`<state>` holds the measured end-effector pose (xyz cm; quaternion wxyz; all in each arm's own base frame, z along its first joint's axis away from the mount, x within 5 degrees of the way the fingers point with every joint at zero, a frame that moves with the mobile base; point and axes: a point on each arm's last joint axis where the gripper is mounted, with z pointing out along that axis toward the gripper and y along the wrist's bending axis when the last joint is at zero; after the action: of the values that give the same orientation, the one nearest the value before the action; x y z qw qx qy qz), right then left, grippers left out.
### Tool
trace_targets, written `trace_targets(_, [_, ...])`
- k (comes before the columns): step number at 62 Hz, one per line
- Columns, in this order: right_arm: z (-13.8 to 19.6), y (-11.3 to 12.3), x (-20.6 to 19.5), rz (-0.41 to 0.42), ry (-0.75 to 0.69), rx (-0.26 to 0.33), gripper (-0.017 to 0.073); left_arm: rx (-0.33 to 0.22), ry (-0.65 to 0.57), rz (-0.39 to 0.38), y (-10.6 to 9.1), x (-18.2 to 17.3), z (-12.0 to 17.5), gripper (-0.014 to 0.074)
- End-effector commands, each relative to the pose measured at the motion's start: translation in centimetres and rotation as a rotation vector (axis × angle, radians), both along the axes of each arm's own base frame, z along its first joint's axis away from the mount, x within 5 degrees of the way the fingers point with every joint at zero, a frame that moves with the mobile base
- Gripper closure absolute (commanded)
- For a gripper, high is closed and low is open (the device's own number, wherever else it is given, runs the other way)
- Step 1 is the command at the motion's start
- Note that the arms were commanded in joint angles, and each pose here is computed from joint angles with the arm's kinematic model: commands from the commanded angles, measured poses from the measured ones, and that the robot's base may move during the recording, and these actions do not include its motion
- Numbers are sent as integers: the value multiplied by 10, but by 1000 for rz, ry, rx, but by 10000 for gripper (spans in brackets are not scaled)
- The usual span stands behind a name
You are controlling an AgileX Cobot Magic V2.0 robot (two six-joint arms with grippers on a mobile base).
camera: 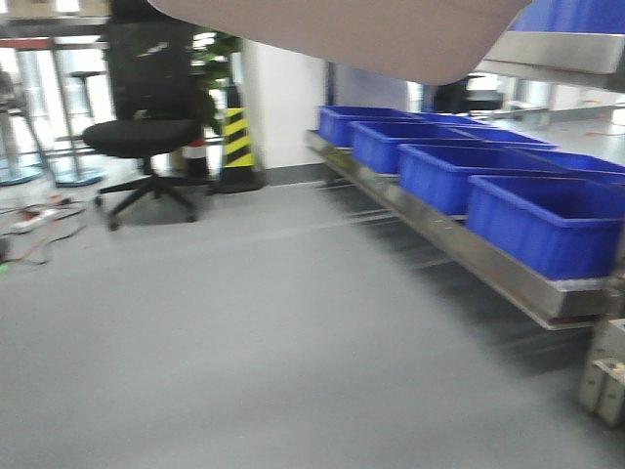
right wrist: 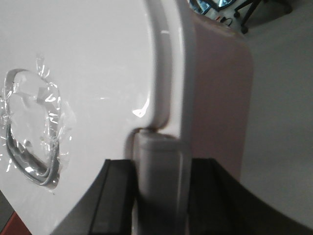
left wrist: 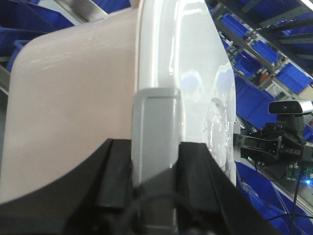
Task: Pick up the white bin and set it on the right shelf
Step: 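Hold the bin raised with both grippers while driving to the shelf, then approach the shelf rack, holding the bin above the upper shelf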
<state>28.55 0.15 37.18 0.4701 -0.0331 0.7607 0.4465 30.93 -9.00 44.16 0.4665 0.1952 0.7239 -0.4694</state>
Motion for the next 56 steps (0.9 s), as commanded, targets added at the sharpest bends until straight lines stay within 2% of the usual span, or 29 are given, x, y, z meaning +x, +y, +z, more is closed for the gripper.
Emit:
trace_targets(1, [37,20,-23,181,-140,120,504,-76,-55,-168,-15,-29,26,711])
trace_targets(56, [37,20,-23,182,-140,120,504,-76,-55,-168,-15,-29,26,711])
